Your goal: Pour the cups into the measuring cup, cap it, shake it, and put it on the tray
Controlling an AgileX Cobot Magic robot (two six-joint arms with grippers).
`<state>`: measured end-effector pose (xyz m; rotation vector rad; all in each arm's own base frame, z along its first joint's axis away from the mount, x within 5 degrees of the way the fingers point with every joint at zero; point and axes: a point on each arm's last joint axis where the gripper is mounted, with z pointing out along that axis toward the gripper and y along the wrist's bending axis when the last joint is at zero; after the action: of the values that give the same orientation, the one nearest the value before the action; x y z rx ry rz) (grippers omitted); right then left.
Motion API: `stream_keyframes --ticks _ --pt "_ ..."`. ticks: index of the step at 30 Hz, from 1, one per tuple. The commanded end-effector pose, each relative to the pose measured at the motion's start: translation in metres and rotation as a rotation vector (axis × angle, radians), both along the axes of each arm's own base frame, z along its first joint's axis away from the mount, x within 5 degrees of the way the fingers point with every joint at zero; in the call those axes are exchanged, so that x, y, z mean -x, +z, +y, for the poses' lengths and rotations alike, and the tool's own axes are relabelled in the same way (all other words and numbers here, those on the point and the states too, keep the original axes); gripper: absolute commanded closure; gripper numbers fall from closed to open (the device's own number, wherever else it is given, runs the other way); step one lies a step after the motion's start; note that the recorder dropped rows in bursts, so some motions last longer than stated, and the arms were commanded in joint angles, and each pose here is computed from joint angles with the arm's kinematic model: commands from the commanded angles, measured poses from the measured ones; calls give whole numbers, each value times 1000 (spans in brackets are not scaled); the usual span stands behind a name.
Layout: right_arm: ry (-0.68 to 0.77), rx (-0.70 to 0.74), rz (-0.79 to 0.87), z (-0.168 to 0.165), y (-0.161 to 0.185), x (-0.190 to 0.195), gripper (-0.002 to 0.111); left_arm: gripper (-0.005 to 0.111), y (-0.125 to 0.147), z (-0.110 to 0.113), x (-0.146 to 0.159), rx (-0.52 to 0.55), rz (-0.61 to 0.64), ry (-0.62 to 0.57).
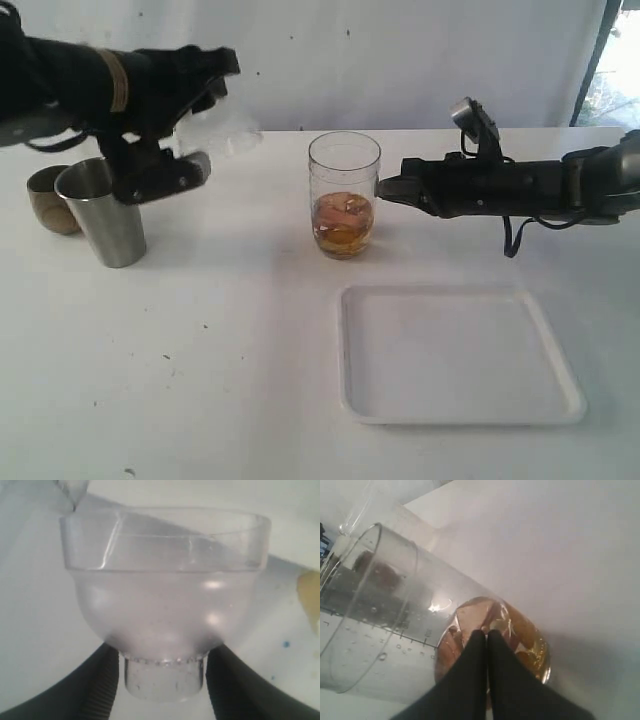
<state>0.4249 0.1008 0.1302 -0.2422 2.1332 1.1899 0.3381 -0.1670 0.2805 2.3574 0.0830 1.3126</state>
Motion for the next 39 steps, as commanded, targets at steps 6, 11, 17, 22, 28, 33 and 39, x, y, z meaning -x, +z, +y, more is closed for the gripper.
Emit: stream_keyframes --ticks 6,11,17,22,28,33,39 --pt "21 -4 -6 2 2 1 108 107 -76 3 50 -152 243 -13" --pt "20 -6 -3 2 2 1 108 107 -100 11 42 -198 321 129" --pt "20 -6 -4 2 2 0 108 107 -111 8 30 -278 105 310" --pt "31 -13 -5 3 2 1 108 107 -113 -12 39 -164 110 302" --pt "40 -22 -6 4 3 2 108 104 -120 -16 51 -190 114 295" --pt "46 -16 -4 4 3 2 108 63 -122 -16 51 -181 128 314" --pt "48 -18 -4 4 3 2 108 27 -123 -16 51 -131 142 338"
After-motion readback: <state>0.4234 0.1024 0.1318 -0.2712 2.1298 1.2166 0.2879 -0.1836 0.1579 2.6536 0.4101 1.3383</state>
